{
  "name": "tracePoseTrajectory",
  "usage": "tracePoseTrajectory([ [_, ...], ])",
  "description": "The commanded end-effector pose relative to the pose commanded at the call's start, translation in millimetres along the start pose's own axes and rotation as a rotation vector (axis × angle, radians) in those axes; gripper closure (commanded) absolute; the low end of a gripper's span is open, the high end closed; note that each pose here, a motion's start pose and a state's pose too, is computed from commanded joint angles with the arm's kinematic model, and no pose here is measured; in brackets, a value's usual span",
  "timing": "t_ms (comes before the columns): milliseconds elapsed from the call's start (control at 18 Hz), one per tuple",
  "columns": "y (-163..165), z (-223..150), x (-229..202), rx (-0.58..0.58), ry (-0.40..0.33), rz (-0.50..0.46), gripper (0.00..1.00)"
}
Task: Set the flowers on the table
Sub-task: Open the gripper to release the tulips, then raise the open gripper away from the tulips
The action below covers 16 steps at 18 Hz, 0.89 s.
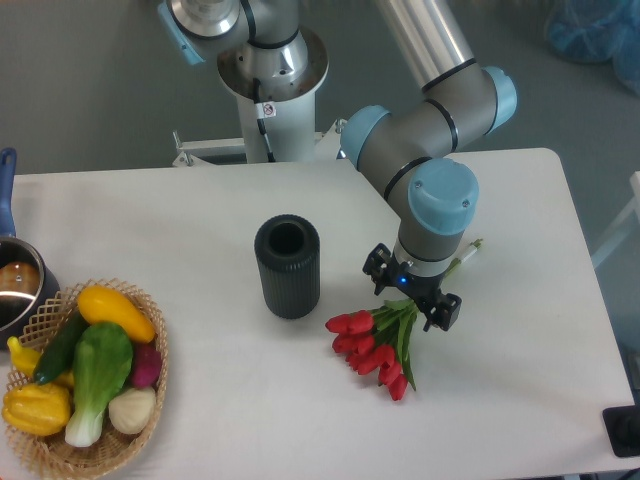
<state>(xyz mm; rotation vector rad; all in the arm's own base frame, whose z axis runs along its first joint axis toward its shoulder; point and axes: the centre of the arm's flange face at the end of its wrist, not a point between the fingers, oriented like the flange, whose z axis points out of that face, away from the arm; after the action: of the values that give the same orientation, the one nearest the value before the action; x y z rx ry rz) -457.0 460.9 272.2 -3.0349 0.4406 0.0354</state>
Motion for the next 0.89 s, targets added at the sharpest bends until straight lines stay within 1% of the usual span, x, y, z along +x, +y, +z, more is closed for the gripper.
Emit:
tracePoseTrajectory([
  [167, -0.2, -4.7, -0.1, 0.001, -0.009, 0.001, 0.00],
  [278, -1.4, -7.9, -3.7, 0.011, -0.041, 0.004, 0.00],
  [500, 0.9, -13.9, -7.9, 0.017, -0.061, 0.002, 0.00],
  [889, 12.3, -29.7, -18.2, 0.027, -0.105, 0.016, 0.00],
])
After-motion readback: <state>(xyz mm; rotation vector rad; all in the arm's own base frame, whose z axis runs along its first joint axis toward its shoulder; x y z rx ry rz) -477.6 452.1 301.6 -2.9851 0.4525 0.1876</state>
